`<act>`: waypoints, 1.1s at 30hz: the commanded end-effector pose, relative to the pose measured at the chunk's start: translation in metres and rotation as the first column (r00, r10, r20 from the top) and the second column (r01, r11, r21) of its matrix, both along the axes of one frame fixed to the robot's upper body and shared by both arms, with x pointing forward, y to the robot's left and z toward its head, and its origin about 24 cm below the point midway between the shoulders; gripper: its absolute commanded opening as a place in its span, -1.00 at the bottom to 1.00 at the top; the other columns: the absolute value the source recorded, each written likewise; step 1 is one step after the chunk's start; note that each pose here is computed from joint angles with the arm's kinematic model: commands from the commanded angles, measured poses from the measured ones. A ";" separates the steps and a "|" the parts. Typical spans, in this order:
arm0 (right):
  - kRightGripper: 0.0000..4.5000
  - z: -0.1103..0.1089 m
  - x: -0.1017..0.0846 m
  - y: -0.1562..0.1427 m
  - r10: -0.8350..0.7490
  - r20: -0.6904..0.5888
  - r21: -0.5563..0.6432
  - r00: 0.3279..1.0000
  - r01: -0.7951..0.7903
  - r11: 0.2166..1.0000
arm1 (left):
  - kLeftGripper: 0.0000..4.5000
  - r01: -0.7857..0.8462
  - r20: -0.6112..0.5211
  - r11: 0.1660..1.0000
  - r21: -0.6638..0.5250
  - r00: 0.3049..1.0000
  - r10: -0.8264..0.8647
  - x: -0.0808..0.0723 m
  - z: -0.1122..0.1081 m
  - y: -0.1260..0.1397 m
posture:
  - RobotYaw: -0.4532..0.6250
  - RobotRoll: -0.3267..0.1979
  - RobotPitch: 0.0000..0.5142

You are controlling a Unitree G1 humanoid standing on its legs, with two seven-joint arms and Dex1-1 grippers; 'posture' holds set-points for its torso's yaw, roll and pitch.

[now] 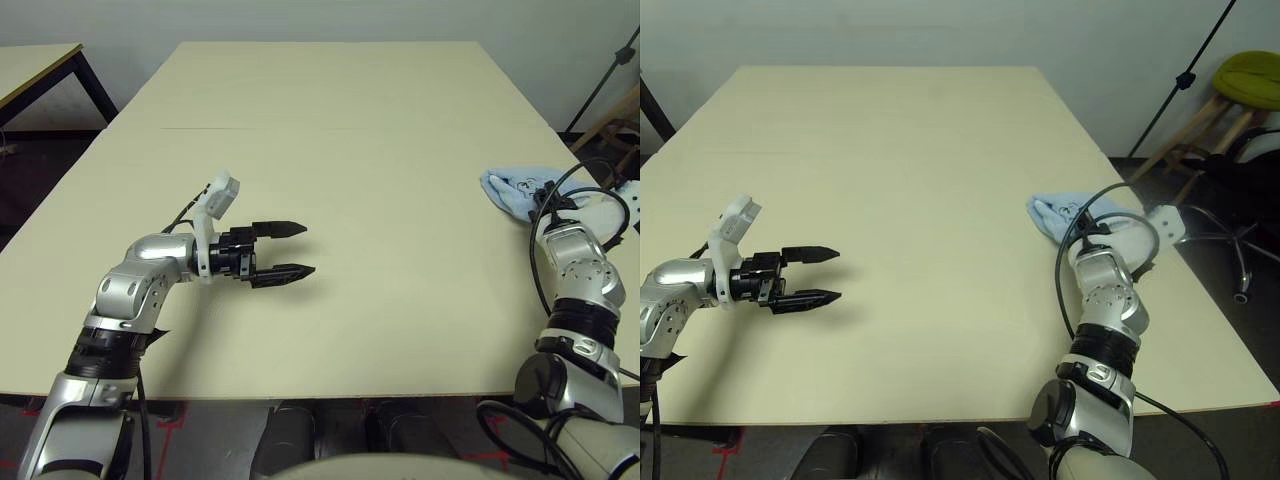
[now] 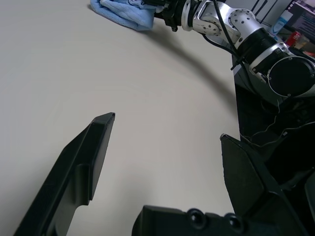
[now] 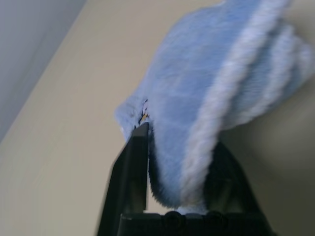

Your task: Fold the towel and set it aside.

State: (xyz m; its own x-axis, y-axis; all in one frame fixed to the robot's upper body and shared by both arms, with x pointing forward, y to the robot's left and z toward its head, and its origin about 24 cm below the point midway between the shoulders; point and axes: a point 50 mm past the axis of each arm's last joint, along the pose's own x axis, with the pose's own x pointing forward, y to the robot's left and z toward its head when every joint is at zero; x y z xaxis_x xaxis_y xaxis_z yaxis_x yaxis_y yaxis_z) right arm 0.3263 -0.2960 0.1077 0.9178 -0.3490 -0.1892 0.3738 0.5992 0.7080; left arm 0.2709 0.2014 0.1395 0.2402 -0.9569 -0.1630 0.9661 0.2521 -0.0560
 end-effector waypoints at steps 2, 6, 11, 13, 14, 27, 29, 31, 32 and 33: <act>0.52 0.002 -0.006 0.006 0.007 -0.013 0.011 1.000 -0.007 1.000 | 1.00 0.008 -0.008 1.000 0.010 1.000 -0.008 -0.003 0.001 -0.003 | -0.03 0.25 -0.71; 0.99 0.007 -0.017 0.012 0.014 -0.028 0.019 1.000 -0.013 1.000 | 1.00 -0.006 -0.031 1.000 0.013 1.000 0.007 -0.005 0.001 -0.005 | -0.03 0.25 -0.69; 0.99 0.011 -0.047 0.025 0.090 -0.105 -0.003 0.990 -0.091 0.996 | 1.00 -0.081 -0.076 0.997 -0.009 0.994 0.080 -0.013 0.002 -0.005 | -0.02 0.25 -0.66; 0.99 0.006 -0.064 0.041 0.212 -0.215 -0.029 0.953 -0.223 0.974 | 1.00 -0.145 -0.110 0.989 -0.022 0.984 0.142 -0.019 0.000 -0.004 | -0.04 0.25 -0.61; 0.99 0.004 -0.069 0.045 0.249 -0.251 -0.031 0.936 -0.264 0.964 | 1.00 -0.169 -0.120 0.985 -0.024 0.979 0.165 -0.021 -0.001 -0.004 | -0.04 0.25 -0.61; 0.99 0.057 -0.072 0.028 0.239 0.033 -0.683 0.971 -0.152 0.714 | 1.00 -0.855 0.220 0.434 -0.283 0.383 0.897 0.008 0.003 0.059 | -0.05 0.25 -0.67; 0.99 0.050 -0.067 0.016 0.179 0.047 -0.712 0.983 -0.093 0.696 | 1.00 -0.883 0.250 0.360 -0.302 0.291 0.923 0.008 -0.002 0.070 | -0.04 0.25 -0.70; 0.99 0.041 -0.063 0.006 0.115 0.056 -0.707 0.992 -0.042 0.706 | 1.00 -0.907 0.260 0.276 -0.319 0.197 0.945 0.008 -0.008 0.080 | -0.03 0.25 -0.72; 0.99 0.036 -0.061 0.003 0.098 0.055 -0.699 0.994 -0.031 0.715 | 1.00 -0.916 0.266 0.234 -0.325 0.149 0.953 0.008 -0.011 0.085 | -0.03 0.25 -0.73; 0.99 0.031 -0.059 0.001 0.088 0.060 -0.684 0.994 -0.023 0.729 | 1.00 -0.928 0.254 0.178 -0.327 0.095 0.963 0.008 -0.016 0.092 | -0.03 0.25 -0.74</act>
